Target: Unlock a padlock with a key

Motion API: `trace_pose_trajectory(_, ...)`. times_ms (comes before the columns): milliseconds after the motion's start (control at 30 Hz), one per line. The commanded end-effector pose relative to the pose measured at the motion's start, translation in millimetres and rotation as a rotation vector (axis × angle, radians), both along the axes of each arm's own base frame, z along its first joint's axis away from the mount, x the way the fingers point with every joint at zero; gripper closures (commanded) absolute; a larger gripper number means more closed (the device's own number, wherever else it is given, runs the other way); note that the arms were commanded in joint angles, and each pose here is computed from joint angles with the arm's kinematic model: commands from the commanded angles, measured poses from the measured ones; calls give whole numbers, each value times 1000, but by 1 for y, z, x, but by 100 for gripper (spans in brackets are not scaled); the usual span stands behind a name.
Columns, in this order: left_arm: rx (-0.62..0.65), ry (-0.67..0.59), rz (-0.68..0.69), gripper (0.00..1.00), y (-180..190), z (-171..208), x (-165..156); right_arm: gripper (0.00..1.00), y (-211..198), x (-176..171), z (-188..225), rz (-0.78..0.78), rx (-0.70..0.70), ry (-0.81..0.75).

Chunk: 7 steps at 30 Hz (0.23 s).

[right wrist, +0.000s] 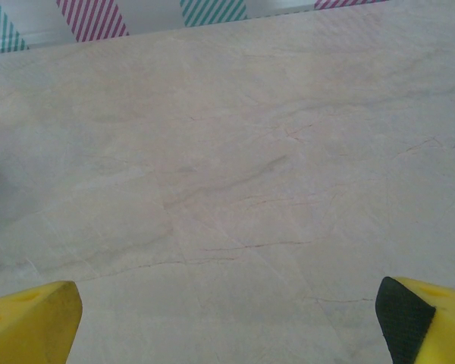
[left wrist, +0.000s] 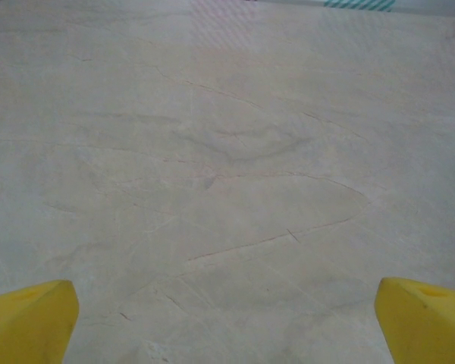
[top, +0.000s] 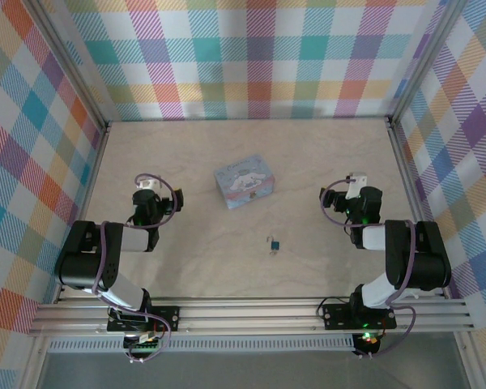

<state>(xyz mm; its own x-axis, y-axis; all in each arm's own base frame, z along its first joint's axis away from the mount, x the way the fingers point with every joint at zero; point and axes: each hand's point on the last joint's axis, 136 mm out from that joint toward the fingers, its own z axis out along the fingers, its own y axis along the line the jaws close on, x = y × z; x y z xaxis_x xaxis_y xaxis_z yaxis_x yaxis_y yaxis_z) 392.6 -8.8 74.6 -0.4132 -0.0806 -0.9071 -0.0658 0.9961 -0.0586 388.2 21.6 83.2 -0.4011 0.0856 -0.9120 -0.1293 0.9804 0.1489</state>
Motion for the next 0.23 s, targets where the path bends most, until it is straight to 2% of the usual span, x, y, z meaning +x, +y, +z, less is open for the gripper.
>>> trace_pose_trajectory(0, -1, -3, -41, 0, -6, 4, 7, 0, 5, 8, 10, 28, -20, -33)
trace_pose_trajectory(200, -1, -2, -40, 0, -6, 4, 7, 0, 6, 8, 9, 22, -32, -28)
